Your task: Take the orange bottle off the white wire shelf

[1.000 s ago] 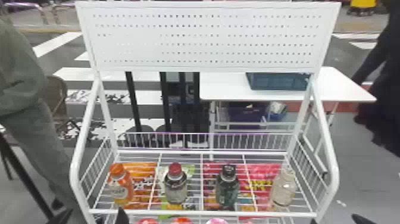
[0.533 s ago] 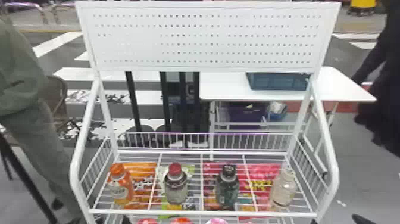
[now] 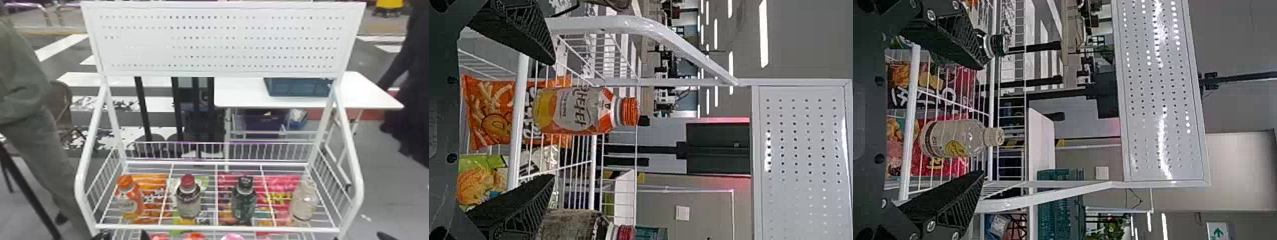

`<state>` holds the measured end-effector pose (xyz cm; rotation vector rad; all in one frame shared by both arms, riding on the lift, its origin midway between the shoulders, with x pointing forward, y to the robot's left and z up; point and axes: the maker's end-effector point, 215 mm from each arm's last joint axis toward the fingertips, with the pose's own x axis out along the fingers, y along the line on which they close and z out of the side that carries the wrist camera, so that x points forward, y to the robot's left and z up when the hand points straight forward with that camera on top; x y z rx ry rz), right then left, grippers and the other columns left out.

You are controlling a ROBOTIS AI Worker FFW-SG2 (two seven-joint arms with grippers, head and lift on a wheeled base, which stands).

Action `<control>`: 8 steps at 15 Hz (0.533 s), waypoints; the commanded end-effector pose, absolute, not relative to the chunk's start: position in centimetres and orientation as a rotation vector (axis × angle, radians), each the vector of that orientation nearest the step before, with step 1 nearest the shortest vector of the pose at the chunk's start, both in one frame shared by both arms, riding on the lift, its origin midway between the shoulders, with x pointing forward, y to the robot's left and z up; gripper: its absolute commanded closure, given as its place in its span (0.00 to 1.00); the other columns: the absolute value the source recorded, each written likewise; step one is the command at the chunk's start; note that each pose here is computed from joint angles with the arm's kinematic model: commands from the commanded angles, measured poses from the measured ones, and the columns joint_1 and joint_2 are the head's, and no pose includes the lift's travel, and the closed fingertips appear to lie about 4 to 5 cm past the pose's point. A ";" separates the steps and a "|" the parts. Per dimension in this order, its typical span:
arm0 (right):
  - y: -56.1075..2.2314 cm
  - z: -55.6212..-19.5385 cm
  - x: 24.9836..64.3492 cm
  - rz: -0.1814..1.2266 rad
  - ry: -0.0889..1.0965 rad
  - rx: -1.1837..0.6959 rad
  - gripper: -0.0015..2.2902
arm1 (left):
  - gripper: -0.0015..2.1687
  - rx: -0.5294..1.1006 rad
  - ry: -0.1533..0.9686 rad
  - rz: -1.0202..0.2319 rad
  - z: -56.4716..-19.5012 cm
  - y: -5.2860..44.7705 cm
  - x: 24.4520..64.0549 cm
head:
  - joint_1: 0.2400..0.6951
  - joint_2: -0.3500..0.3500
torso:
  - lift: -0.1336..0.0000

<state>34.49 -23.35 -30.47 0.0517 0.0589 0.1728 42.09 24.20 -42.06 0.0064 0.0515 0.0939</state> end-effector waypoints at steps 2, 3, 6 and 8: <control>-23.3 -30.5 34.5 0.174 0.060 0.052 0.07 | 0.04 0.016 0.037 0.096 -42.8 24.6 44.6 | 0.57 0.50 | 1.00; -23.3 -30.4 34.5 0.173 0.058 0.052 0.07 | 0.04 0.014 0.009 0.096 -42.5 24.9 45.4 | 0.57 0.50 | 1.00; -23.1 -30.5 34.5 0.174 0.059 0.052 0.07 | 0.04 0.025 -0.002 0.107 -43.7 26.1 47.5 | 0.57 0.50 | 1.00; -23.1 -30.6 34.5 0.175 0.062 0.052 0.07 | 0.04 0.023 -0.014 0.093 -43.9 26.0 48.7 | 0.57 0.50 | 1.00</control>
